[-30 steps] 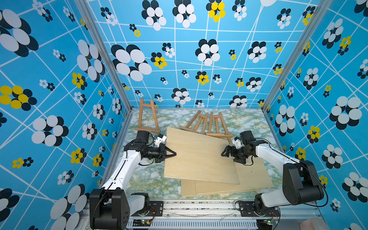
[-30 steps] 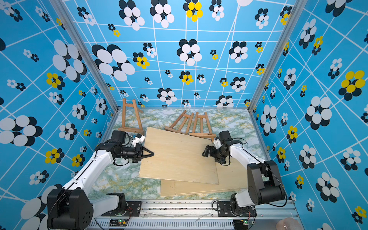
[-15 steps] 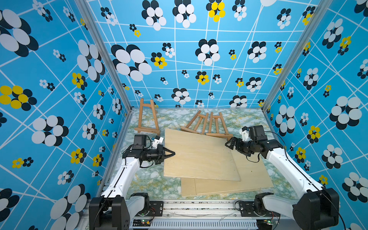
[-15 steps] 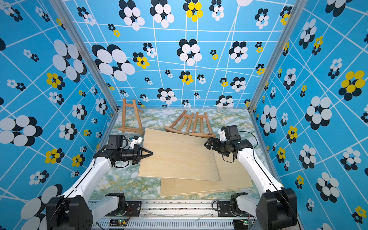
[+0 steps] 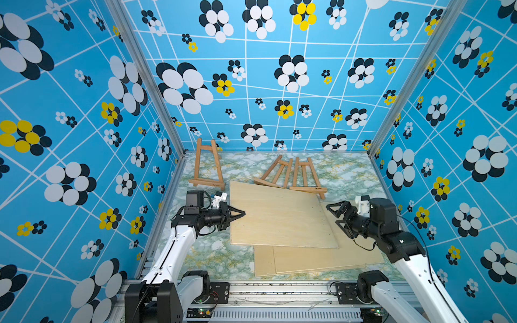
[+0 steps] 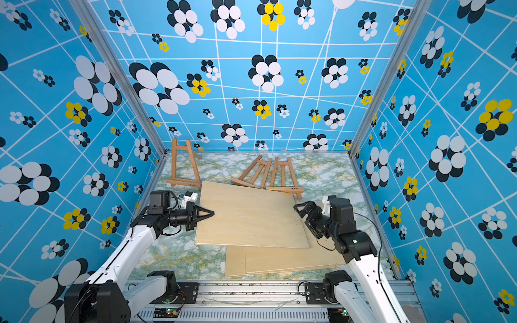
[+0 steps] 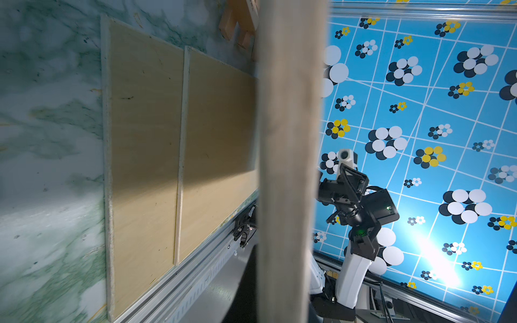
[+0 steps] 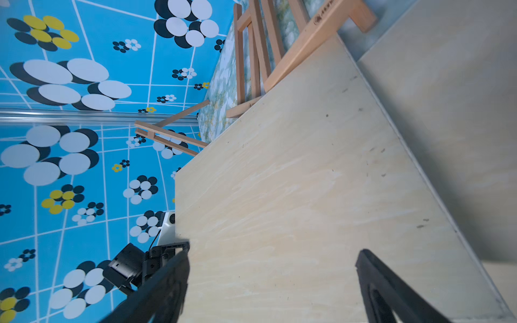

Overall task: Assemble the easel
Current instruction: Pick up the drawing board.

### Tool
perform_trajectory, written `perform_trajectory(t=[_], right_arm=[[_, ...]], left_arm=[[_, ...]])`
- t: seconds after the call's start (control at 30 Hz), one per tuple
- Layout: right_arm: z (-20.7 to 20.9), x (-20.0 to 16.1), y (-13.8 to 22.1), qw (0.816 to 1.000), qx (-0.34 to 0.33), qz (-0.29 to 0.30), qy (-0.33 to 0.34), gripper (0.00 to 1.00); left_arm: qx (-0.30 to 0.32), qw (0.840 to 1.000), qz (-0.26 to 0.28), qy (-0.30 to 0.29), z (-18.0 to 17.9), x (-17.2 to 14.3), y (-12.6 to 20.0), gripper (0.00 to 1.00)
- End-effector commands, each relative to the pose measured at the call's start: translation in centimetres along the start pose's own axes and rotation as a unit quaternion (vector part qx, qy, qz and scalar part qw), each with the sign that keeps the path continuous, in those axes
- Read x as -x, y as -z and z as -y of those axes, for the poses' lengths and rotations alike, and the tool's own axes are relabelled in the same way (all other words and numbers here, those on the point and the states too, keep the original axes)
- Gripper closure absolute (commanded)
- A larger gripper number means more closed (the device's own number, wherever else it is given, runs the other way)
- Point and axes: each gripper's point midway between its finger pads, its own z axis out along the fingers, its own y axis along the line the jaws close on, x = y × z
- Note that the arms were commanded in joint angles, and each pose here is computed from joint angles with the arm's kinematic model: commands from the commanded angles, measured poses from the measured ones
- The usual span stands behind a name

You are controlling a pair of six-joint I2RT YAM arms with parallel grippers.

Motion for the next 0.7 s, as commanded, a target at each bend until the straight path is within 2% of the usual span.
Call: perform_trajectory(t=[0.0, 0.13, 0.43, 0.67], right_arm=[[-0.2, -0.5, 0.6, 0.988, 0.054, 0.026, -0.142, 0.06], [1.1, -1.9, 1.1, 0.983, 0.049, 0.032, -0.176, 0.05], [3.3, -7.3, -2.0, 0.975, -0.052, -0.058, -0.21, 0.03], [2.8, -8.8, -3.6, 0.972, -0.058, -0.077, -0.216, 0.02]], left_arm=[[-0.045, 0.998, -0.003, -0.051, 2.6, -0.1, 0.7, 1.0], [-0.044, 0.998, -0.004, -0.05, 2.4, -0.3, 0.6, 1.0], [-0.027, 0.999, 0.005, -0.032, 1.7, -0.2, 0.6, 1.0], [-0.021, 0.999, 0.014, -0.026, 1.6, -0.1, 0.6, 1.0]])
